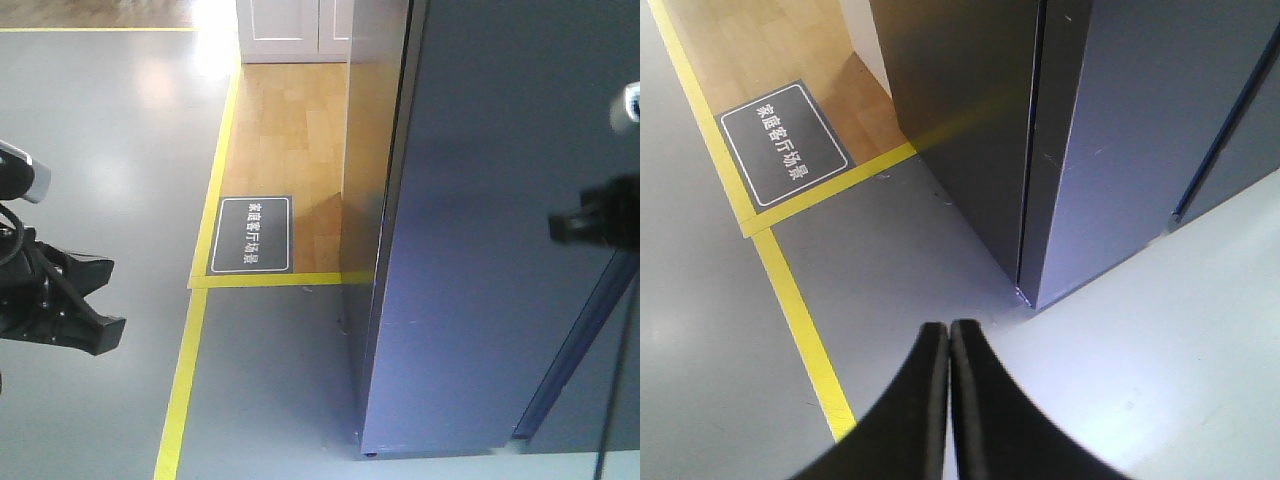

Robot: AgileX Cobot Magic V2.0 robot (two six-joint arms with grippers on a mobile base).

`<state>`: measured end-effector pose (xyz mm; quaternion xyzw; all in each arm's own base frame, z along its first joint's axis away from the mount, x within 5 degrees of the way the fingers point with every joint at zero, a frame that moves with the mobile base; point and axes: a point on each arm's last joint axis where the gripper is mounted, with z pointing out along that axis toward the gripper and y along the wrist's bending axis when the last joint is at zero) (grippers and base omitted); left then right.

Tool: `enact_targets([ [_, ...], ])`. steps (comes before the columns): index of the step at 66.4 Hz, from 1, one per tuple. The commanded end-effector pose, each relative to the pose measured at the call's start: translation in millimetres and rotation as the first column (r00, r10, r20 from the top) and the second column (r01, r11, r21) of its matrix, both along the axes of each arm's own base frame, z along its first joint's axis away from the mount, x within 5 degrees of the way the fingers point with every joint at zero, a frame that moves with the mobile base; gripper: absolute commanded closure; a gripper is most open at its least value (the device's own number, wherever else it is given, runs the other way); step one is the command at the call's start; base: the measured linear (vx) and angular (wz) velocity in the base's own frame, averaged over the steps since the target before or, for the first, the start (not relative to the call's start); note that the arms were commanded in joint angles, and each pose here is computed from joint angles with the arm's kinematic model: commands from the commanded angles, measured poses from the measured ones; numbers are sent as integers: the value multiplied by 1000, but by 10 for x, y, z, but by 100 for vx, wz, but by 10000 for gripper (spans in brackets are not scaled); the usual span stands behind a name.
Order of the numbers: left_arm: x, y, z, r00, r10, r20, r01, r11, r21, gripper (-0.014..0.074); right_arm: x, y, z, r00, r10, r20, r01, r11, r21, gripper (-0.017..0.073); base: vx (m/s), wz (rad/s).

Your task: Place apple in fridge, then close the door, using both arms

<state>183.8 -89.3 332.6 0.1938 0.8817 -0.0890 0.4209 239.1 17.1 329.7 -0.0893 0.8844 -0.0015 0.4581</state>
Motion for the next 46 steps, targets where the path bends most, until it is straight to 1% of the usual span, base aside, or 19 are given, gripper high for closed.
enact_targets([
  [1, 19, -12, 143, 997, 5, 81, -1, 999, -50, 600, -251, -36, 77, 998, -22, 57, 22, 1000, -6, 562, 0, 0],
  [10, 19, -12, 143, 997, 5, 81, -1, 999, -50, 600, -570, -104, -71, 998, -62, -16, 61, 997, -49, 562, 0, 0],
  [20, 19, -12, 143, 997, 5, 81, -1, 999, -50, 600, -871, -144, -143, 994, -88, -72, 83, 995, -63, 562, 0, 0],
  [26, 19, -12, 143, 997, 5, 81, -1, 999, -50, 600, -1028, -156, -133, 993, -93, -75, 89, 994, -60, 562, 0, 0],
  [34, 19, -12, 143, 997, 5, 81, -1, 999, -50, 600, -1214, -160, -122, 994, -95, -58, 93, 995, -41, 562, 0, 0],
  [46, 19, -12, 143, 997, 5, 81, -1, 999, -50, 600, -1419, -165, -236, 994, -95, -62, 93, 995, -28, 562, 0, 0],
])
